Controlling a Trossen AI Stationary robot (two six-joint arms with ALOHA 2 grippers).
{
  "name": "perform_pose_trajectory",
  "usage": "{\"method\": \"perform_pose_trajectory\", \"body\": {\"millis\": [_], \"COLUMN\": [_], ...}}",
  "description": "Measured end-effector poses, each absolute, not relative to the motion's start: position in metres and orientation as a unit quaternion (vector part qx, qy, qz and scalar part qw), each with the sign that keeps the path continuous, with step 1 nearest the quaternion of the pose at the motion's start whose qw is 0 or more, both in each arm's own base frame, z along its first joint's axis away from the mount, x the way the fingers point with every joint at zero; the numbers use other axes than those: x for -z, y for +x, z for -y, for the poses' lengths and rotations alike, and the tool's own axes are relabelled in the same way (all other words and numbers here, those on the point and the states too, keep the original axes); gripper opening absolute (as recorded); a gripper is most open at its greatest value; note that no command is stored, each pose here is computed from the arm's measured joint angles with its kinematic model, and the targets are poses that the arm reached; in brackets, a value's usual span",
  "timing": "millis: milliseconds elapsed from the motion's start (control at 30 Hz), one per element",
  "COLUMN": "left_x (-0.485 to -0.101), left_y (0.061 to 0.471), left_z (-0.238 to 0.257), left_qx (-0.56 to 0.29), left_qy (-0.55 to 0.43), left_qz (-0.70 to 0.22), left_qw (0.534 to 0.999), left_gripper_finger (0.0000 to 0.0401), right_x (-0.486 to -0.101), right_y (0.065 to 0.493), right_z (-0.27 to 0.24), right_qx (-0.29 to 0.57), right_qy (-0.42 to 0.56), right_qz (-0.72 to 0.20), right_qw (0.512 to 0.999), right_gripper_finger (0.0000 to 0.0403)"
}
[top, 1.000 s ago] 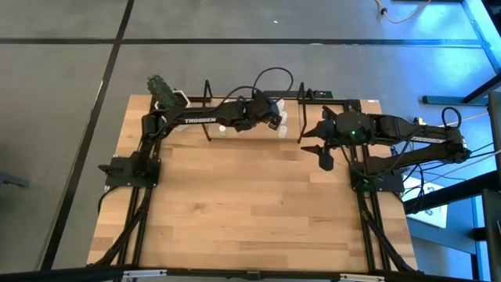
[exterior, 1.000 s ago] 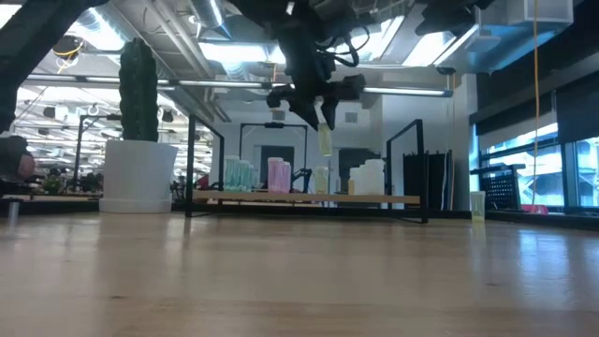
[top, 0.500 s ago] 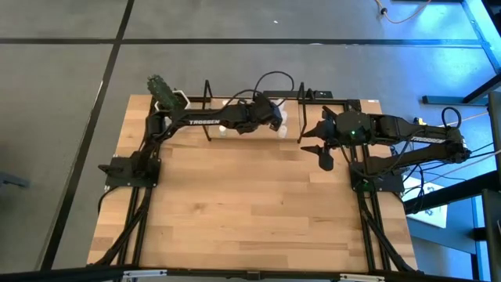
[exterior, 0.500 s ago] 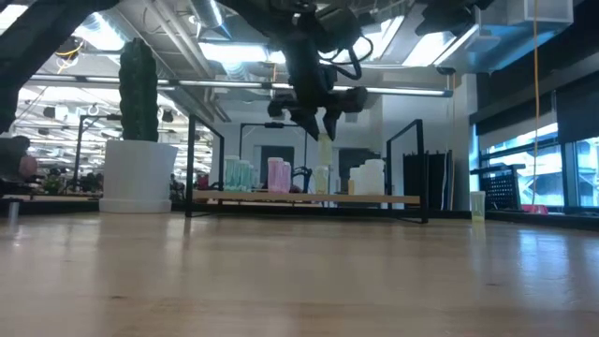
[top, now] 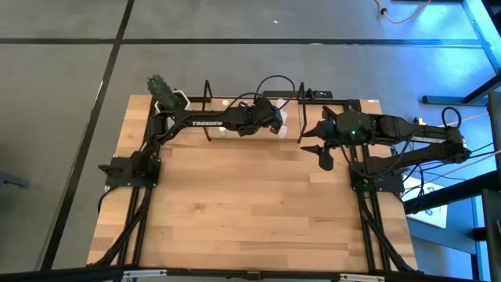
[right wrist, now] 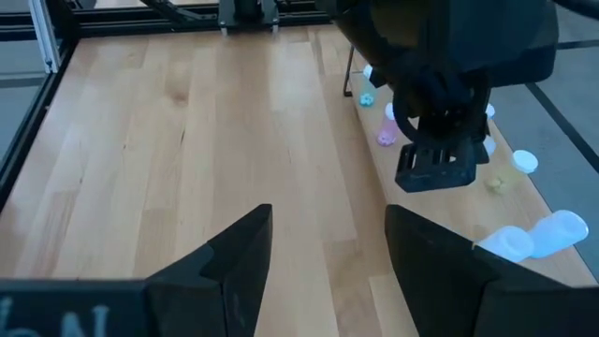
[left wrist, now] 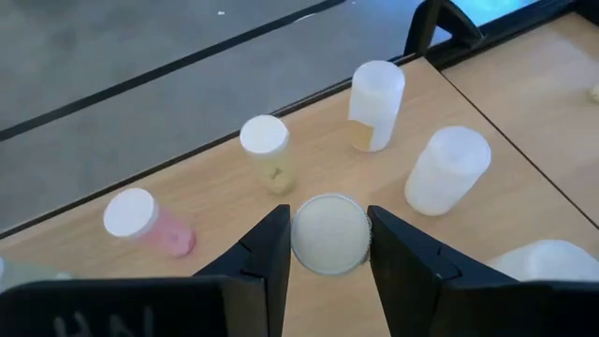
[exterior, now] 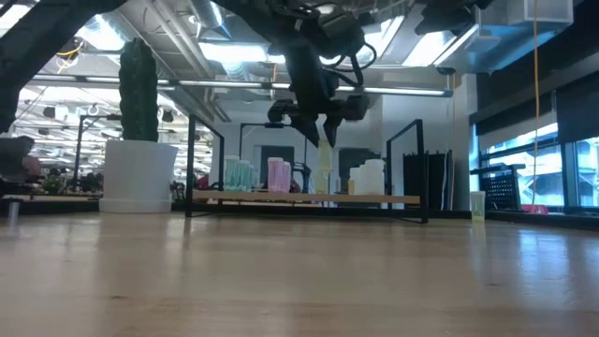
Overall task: Pick and place medicine bottles onto shelf by color
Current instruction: Put the bottom yellow pill bottle on the shelf aligned with the other yellow pill bottle
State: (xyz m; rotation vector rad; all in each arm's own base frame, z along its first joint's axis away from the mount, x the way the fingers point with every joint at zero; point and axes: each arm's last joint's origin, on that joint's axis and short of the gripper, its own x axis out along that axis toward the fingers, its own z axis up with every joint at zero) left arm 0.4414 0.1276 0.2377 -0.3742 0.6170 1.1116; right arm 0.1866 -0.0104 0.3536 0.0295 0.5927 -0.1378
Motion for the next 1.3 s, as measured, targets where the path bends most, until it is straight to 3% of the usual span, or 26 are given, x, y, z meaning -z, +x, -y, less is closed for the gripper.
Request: {"method": "perform_pose_trajectory", "body": {"millis": [1300], "left_x": [-0.216], "left_y": [0.443], "left_z": [-0.140], "left_qx": [-0.526], "left_qy": [-0.169], "left_qz": [-0.311], "left_qw": [0.774], "left_gripper_finger": [0.0117], "right_x": [-0.354], "right_y": [0.187], "right_z": [0.010], "right_qx": [0.068], "right_qy": [0.015], "right_qz": [-0.292], "right_qw": [0.954], "right_gripper_finger": [0.0209]}}
